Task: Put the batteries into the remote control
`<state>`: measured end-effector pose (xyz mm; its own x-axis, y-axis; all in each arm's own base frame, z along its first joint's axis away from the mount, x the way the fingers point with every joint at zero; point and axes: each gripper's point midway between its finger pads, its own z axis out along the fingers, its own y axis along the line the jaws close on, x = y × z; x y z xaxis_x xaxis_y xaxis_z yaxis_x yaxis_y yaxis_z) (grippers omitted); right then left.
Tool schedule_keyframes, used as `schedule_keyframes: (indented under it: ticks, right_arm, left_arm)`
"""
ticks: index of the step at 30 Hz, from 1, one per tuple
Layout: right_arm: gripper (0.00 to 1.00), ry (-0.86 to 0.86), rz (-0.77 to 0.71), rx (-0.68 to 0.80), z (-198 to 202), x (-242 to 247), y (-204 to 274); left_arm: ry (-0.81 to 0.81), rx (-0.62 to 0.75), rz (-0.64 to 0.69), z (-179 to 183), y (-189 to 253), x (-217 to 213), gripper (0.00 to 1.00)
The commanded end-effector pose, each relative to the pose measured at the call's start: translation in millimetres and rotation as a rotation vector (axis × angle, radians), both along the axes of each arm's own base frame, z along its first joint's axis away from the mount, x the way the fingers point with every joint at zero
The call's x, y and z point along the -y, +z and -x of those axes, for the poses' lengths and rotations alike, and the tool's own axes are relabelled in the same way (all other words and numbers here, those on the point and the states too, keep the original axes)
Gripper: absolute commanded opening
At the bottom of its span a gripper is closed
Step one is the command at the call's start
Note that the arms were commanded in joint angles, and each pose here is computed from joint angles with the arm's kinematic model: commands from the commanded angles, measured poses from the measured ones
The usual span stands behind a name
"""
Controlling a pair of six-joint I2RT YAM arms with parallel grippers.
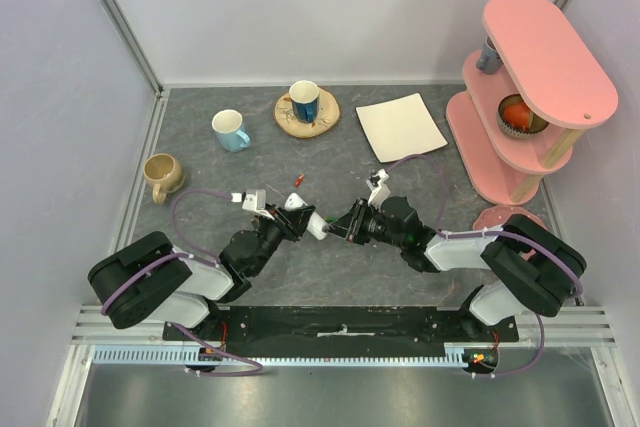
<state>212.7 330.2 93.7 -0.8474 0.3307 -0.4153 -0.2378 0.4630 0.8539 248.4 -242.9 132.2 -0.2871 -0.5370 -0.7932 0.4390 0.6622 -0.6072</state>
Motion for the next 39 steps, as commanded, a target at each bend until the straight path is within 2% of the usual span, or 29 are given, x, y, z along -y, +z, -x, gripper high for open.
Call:
schedule_keyframes:
  ticks: [1,25,39]
  right_arm:
    - [0.27,0.031,-0.148,0.119,-4,-15,56]
    - [0.27,0.021,-0.095,0.108,0,-7,42]
    - [0.27,0.009,-0.083,0.118,-1,-3,43]
  left_arm:
    - [-0.019,0.21,0.173,7,67,0,0.02]
    - [-0.05,0.184,0.217,13,74,1,0.02]
    - [-0.084,0.112,0.144,16,61,7,0.02]
